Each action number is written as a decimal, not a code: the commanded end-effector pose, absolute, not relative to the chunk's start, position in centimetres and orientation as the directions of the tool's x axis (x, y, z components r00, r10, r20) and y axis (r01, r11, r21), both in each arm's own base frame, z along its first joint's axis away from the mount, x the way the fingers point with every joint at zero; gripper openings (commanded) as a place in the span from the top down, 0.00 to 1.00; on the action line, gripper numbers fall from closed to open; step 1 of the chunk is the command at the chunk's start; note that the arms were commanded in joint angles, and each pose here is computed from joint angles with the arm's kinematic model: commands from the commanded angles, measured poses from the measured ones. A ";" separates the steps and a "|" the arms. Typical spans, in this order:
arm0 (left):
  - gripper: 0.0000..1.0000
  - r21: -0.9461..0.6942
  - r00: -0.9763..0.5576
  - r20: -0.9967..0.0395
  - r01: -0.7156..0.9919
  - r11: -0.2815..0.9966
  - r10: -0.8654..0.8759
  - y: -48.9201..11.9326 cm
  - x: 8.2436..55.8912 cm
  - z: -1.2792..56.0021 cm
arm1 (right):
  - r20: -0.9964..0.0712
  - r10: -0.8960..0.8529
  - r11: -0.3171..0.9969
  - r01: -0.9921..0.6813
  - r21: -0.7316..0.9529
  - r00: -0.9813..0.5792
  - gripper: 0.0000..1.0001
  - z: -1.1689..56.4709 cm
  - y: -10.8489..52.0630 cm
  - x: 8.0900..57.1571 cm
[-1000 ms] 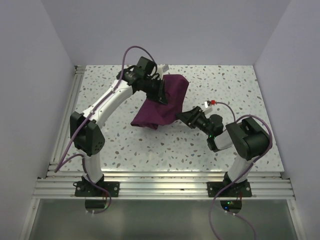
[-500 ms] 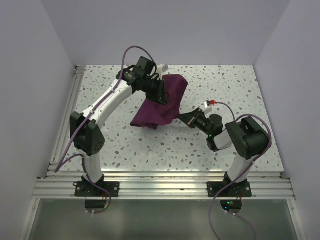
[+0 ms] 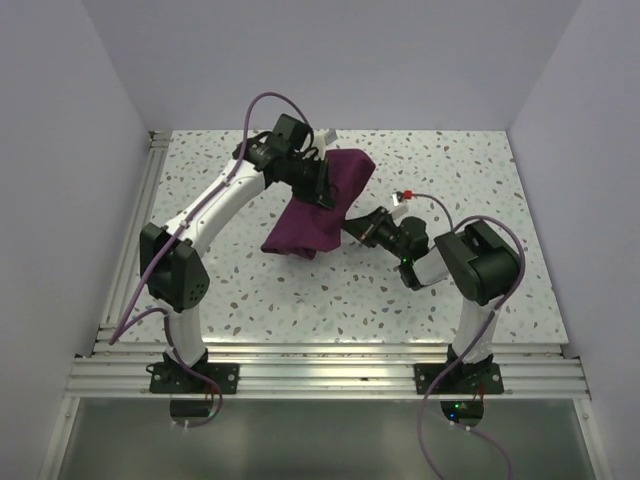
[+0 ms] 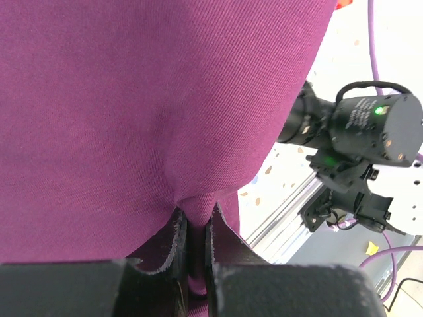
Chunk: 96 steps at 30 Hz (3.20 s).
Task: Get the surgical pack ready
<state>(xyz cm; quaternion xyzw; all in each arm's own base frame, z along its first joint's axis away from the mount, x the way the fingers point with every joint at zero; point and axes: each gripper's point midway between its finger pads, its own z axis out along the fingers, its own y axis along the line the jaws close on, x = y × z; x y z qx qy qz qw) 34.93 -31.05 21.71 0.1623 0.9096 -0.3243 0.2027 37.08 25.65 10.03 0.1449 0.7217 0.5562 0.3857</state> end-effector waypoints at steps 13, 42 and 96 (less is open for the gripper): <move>1.00 -0.565 -0.782 -0.613 0.533 0.630 0.111 -33.0 34.9 26.6 | -0.428 0.592 0.436 -0.175 0.883 -0.683 1.00 5.6 33.1 39.2; 1.00 -0.586 -0.818 -0.556 0.513 0.627 0.150 -34.9 33.1 19.5 | -0.281 0.694 0.290 -0.099 0.952 -0.663 0.80 3.8 34.0 37.4; 1.00 -0.578 -0.801 -0.583 0.527 0.623 0.136 -33.1 33.9 21.7 | -0.359 0.679 0.413 -0.071 0.908 -0.640 1.00 6.7 33.2 38.4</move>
